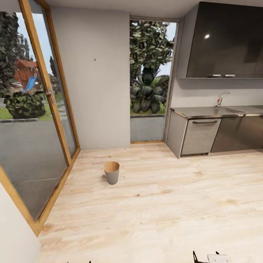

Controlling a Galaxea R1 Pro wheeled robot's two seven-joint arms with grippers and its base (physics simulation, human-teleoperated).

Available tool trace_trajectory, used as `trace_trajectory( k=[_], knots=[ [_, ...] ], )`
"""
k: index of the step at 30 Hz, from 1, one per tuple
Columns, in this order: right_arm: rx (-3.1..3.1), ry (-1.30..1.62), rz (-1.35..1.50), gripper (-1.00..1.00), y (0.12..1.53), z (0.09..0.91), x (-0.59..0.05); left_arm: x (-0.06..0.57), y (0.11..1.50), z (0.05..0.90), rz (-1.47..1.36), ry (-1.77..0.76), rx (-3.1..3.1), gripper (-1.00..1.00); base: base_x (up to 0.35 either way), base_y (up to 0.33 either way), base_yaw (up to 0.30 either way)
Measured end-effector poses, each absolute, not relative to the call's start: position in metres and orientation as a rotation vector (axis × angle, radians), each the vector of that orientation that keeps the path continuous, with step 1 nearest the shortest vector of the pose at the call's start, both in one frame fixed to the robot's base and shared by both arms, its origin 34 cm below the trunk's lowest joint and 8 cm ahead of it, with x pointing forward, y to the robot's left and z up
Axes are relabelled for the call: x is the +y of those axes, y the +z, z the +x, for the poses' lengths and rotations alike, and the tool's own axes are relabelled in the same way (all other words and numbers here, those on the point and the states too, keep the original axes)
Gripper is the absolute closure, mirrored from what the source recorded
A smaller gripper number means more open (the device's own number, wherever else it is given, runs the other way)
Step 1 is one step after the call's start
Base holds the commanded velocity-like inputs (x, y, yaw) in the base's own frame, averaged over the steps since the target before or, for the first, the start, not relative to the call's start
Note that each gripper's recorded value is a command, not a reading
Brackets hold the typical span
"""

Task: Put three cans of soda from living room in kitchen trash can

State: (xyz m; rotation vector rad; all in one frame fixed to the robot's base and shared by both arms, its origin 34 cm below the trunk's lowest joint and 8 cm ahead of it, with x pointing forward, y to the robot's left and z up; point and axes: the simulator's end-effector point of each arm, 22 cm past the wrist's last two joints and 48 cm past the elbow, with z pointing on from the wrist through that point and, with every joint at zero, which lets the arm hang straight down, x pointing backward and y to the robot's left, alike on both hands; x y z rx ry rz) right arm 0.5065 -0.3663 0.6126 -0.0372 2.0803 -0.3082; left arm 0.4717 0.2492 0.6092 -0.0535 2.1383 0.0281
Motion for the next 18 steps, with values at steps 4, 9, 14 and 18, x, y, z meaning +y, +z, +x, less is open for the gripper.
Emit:
trace_trajectory(
  k=[4, 9, 14, 18],
  knots=[
    [2.081, -0.308, -0.036, -1.0, 0.6123, 0.5063, -0.3661, 0.2492, 0.6094, 0.4719, -0.054, 0.028, 2.138, -1.0, 0.242, 0.0, 0.0],
    [2.082, -0.307, -0.037, -1.0, 0.6121, 0.5062, -0.3656, 0.2492, 0.6096, 0.472, -0.054, 0.028, 2.137, -1.0, 0.227, 0.0, 0.0],
    [2.082, -0.307, -0.037, -1.0, 0.612, 0.5062, -0.3655, 0.2492, 0.6094, 0.4719, -0.054, 0.028, 2.138, -1.0, 0.215, 0.004, 0.0],
    [2.082, -0.307, -0.037, -1.0, 0.612, 0.5061, -0.3656, 0.2492, 0.6092, 0.4718, -0.054, 0.028, 2.139, -1.0, 0.178, 0.077, 0.0]
  ],
)
